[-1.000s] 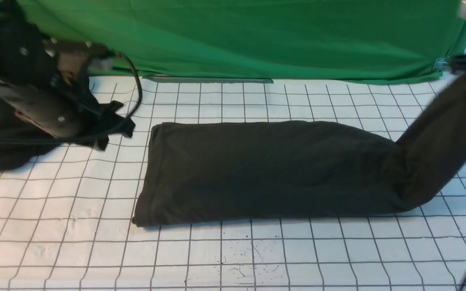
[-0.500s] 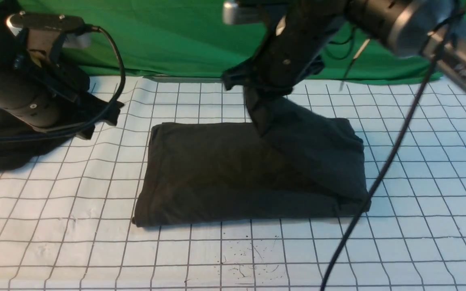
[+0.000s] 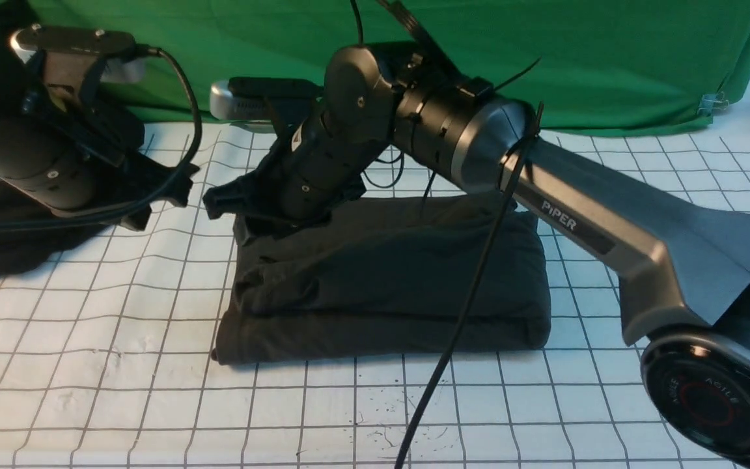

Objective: Fold a long-sleeved shirt over a white checkered tablecloth.

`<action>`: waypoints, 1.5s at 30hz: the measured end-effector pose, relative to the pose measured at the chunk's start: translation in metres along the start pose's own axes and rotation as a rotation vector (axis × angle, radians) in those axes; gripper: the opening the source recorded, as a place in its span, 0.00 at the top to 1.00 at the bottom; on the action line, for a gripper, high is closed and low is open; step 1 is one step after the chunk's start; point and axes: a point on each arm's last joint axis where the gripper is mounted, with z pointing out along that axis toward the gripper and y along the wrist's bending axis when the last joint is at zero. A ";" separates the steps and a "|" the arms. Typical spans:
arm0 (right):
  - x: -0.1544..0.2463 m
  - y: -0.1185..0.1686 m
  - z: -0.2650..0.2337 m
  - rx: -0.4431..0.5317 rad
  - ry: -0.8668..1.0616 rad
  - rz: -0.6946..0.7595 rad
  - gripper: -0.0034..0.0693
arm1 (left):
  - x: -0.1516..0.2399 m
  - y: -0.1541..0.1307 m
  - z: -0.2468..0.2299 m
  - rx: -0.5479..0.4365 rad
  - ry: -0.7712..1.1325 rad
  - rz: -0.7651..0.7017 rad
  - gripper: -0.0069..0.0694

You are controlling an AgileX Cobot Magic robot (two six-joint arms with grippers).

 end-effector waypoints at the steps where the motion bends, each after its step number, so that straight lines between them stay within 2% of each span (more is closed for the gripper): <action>1: 0.000 0.000 -0.001 -0.001 0.005 -0.005 0.39 | 0.000 0.000 0.000 0.000 0.000 0.000 0.92; 4: 0.000 0.000 -0.010 0.005 0.061 -0.080 0.33 | 0.000 0.000 0.000 0.001 0.002 -0.001 0.92; 7: -0.013 -0.014 -0.047 0.073 0.089 -0.181 0.38 | 0.000 -0.001 0.000 0.015 0.001 -0.010 0.92; 9: -0.025 -0.025 -0.076 0.127 0.040 -0.196 0.52 | 0.000 -0.004 0.003 0.046 0.010 -0.006 0.92; 10: -0.031 -0.034 -0.093 0.166 0.007 -0.200 0.64 | 0.000 -0.006 0.008 0.073 0.027 -0.019 0.92; 12: -0.039 -0.044 -0.119 0.206 -0.041 -0.199 0.81 | -0.002 -0.009 0.016 0.107 0.070 -0.039 0.92; 15: -0.035 -0.062 -0.150 0.255 -0.043 -0.189 0.93 | -0.011 -0.014 0.039 0.148 0.161 -0.054 0.92; 18: -0.021 -0.077 -0.152 0.282 0.028 -0.180 0.95 | -0.022 -0.016 0.056 0.172 0.187 -0.063 0.92; 22: 0.019 -0.113 -0.137 0.315 0.219 -0.122 0.96 | -0.038 -0.021 0.082 0.224 0.219 -0.095 0.91; 24: 0.026 -0.122 -0.136 0.325 0.244 -0.098 0.96 | -0.039 -0.022 0.090 0.233 0.235 -0.102 0.89; 28: 0.028 -0.129 -0.138 0.332 0.238 -0.084 0.96 | -0.035 -0.023 0.111 0.240 0.281 -0.116 0.78; 32: 0.024 -0.126 -0.142 0.326 0.192 -0.093 0.96 | -0.030 -0.024 0.138 0.241 0.319 -0.166 0.53; 37: 0.024 -0.126 -0.142 0.326 0.189 -0.093 0.96 | -0.027 -0.027 0.158 0.268 0.323 -0.212 0.36; 40: 0.023 -0.126 -0.142 0.326 0.184 -0.097 0.96 | -0.027 -0.029 0.168 0.285 0.317 -0.214 0.36; 43: 0.023 -0.126 -0.142 0.325 0.184 -0.099 0.96 | -0.025 -0.029 0.175 0.287 0.315 -0.215 0.42; 45: 0.023 -0.126 -0.142 0.324 0.185 -0.102 0.96 | -0.024 -0.029 0.181 0.287 0.316 -0.201 0.52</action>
